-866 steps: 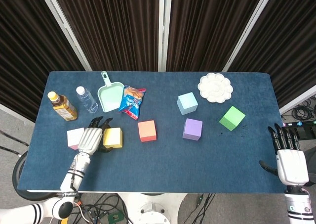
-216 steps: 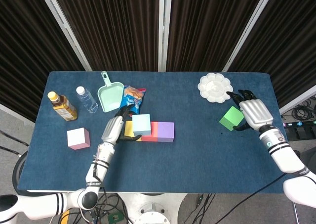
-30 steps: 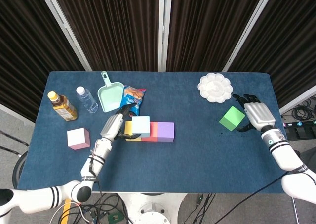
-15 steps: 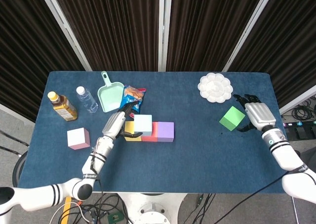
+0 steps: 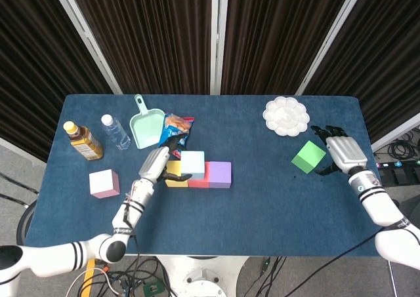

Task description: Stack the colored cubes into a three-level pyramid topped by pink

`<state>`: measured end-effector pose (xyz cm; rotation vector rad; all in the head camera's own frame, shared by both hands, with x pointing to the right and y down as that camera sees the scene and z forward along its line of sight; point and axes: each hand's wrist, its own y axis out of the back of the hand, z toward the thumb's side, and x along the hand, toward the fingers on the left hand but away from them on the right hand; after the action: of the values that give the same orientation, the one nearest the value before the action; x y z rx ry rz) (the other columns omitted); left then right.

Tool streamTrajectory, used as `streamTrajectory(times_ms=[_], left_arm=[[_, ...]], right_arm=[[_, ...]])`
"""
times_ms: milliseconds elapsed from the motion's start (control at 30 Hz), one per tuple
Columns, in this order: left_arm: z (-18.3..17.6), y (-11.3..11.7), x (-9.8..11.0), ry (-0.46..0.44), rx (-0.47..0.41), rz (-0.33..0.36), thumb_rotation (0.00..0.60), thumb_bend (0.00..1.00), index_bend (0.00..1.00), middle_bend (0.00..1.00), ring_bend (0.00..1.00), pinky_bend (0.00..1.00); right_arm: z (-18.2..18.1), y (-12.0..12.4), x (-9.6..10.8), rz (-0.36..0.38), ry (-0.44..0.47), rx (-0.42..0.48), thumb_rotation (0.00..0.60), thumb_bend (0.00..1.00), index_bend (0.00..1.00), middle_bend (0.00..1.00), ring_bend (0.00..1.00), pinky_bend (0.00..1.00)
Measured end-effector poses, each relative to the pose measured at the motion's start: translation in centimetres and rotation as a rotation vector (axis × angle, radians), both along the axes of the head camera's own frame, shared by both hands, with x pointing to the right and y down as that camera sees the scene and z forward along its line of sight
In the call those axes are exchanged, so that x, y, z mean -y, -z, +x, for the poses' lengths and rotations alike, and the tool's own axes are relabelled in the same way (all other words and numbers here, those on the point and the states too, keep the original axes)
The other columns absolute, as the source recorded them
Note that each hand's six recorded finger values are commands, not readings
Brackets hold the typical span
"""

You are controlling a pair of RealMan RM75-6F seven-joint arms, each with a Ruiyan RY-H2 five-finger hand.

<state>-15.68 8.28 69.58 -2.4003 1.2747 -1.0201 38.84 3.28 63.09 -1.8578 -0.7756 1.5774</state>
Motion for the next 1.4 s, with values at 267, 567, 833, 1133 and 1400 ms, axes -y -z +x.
streamTrajectory(times_ms=[267, 567, 833, 1133, 1400], left_arm=[[-0.8, 0.2, -0.4, 0.012, -0.005, -0.001, 0.6, 0.16, 0.1, 0.41, 0.06, 0.12], [-1.1, 0.2, -0.8, 0.005, -0.001, 0.003, 0.6, 0.16, 0.1, 0.41, 0.06, 0.12], [-1.3, -0.3, -0.9, 0.006, 0.003, -0.008, 0.6, 0.16, 0.1, 0.41, 0.06, 0.12], [-1.3, -0.3, -1.2, -0.012, -0.012, -0.021, 0.6, 0.16, 0.1, 0.24, 0.06, 0.12], [-1.1, 0.0, -0.6, -0.009, -0.02, -0.009, 0.6, 0.15, 0.09, 0.12, 0.03, 0.12]], right_arm=[[-0.1, 0.0, 0.0, -0.001, 0.002, 0.0, 0.6, 0.0, 0.0, 0.16, 0.0, 0.0], [-0.2, 0.0, 0.0, -0.001, 0.004, 0.0, 0.6, 0.0, 0.0, 0.16, 0.0, 0.0], [0.2, -0.1, -0.1, -0.004, -0.004, -0.007, 0.6, 0.0, 0.0, 0.16, 0.0, 0.0], [-0.1, -0.2, -0.1, -0.006, 0.001, -0.002, 0.6, 0.0, 0.0, 0.16, 0.0, 0.0], [0.1, -0.2, -0.2, -0.009, -0.004, -0.006, 0.6, 0.0, 0.0, 0.16, 0.0, 0.0]])
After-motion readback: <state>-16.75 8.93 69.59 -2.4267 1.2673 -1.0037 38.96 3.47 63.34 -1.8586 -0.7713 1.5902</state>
